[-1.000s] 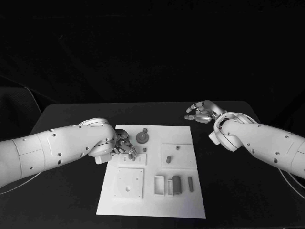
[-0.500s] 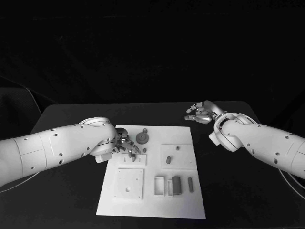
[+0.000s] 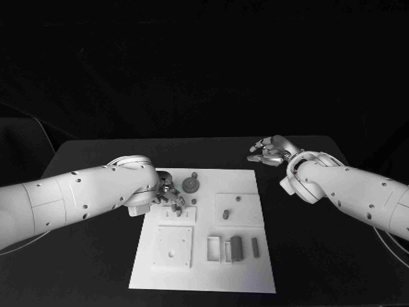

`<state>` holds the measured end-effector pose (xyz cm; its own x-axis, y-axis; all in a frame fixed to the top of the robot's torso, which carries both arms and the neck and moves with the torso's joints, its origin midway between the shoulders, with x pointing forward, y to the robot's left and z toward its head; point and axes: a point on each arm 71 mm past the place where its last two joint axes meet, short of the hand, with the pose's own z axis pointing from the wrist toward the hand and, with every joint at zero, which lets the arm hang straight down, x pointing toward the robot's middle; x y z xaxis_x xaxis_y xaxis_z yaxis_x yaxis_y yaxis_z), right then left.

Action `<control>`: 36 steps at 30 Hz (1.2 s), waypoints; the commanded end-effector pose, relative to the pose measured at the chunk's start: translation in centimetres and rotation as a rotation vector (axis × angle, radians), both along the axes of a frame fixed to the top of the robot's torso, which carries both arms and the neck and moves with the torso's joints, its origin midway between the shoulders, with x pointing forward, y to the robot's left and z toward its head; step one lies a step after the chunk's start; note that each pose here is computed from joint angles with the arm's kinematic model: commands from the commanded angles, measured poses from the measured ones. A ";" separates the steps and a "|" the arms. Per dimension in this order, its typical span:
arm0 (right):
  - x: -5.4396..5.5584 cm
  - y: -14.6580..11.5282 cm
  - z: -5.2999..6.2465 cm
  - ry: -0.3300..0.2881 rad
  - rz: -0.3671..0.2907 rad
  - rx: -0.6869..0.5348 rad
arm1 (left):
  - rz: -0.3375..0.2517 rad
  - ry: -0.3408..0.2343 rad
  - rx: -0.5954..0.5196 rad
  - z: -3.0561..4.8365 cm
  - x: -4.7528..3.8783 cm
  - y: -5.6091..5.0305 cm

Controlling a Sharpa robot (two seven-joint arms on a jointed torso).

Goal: Assemble the parts on the task board

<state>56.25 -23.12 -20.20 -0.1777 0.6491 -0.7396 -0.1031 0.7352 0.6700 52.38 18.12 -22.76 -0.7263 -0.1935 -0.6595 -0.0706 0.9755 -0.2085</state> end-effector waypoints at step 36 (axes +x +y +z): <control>-0.1 0.4 -0.2 0.014 0.019 0.003 | -0.041 -0.013 0.052 0.02 0.76 -1.3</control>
<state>56.20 -22.91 -20.35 -0.1848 0.6490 -0.7380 -0.1032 0.7339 0.6713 53.21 17.14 -22.72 -0.7136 -0.1294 -0.6885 -0.0389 0.9886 -0.1455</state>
